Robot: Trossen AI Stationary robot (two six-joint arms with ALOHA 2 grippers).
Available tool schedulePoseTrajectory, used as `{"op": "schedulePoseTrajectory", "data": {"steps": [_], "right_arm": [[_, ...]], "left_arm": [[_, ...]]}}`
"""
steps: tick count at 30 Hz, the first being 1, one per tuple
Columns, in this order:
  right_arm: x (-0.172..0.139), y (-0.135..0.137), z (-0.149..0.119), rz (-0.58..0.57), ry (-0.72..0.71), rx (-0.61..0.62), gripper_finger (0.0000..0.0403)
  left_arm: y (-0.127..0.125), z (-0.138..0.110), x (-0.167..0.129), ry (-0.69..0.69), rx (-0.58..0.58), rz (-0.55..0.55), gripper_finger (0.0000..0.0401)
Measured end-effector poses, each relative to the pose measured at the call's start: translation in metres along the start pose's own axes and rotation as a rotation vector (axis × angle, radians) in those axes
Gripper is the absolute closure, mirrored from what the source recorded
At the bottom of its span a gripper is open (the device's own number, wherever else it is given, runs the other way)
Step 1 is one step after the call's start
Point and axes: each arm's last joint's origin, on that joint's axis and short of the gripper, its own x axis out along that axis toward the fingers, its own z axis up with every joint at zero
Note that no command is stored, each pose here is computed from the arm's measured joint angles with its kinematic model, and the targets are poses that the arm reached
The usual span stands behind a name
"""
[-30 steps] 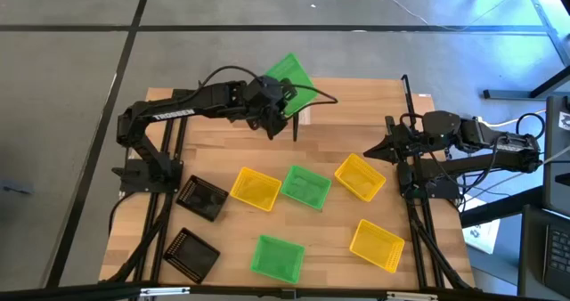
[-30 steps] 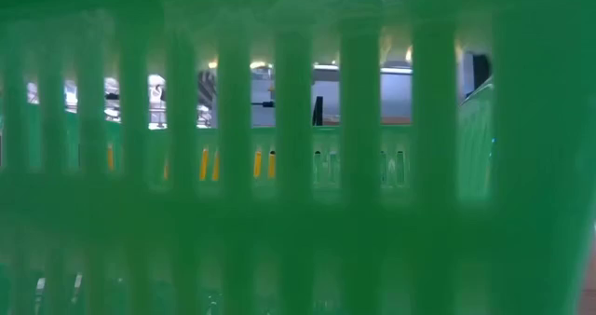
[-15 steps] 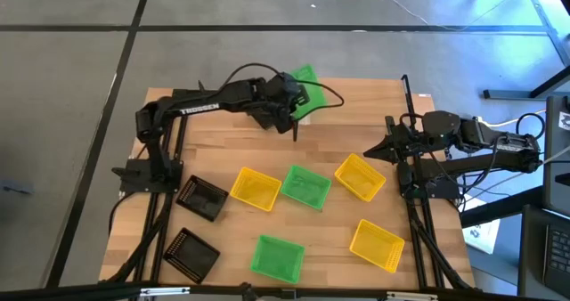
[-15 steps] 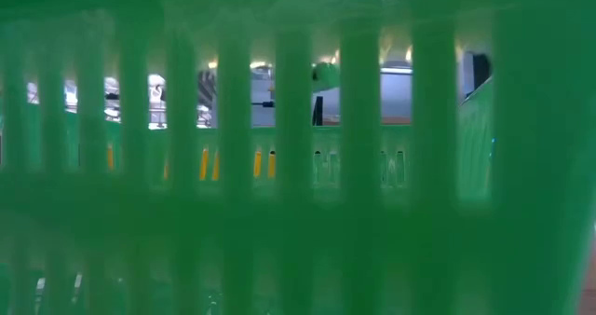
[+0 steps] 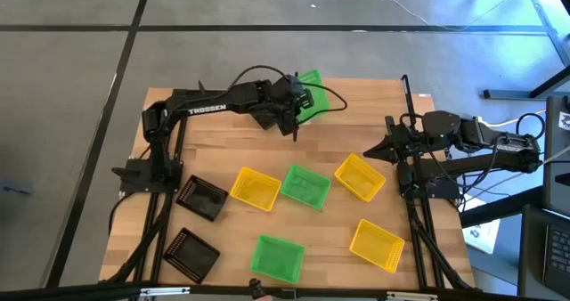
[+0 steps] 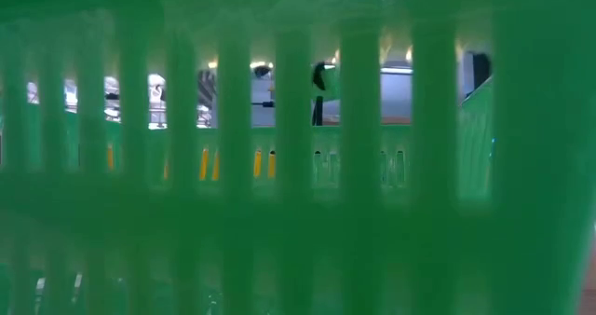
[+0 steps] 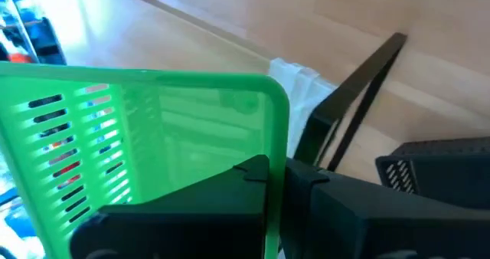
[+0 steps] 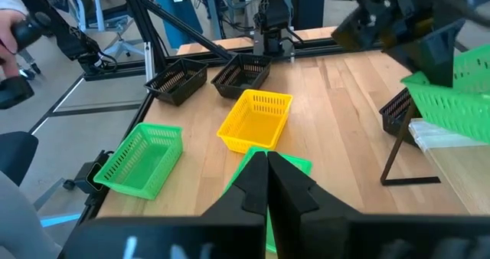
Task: Stack baskets on shelf by color
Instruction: Put the top green bin on the shelf
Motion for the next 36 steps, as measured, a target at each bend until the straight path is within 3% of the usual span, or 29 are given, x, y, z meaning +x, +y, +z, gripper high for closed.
{"op": "schedulePoseTrajectory", "data": {"steps": [11,20,26,36], "right_arm": [[0.000,0.000,0.000,0.000,-0.001,0.001,0.0402],[0.000,0.000,0.000,0.000,0.000,0.029,0.0402],[0.000,0.000,0.000,0.000,-0.001,0.027,0.0402],[0.000,0.000,0.000,0.000,0.000,0.024,0.0402]], "left_arm": [[-0.002,0.004,0.020,0.021,-0.036,0.006,0.0401],[0.008,0.008,0.022,0.086,-0.063,0.106,0.0401],[0.006,0.010,0.022,0.154,-0.060,0.082,0.0401],[0.001,0.011,0.023,0.114,-0.036,0.033,0.0401]]}}
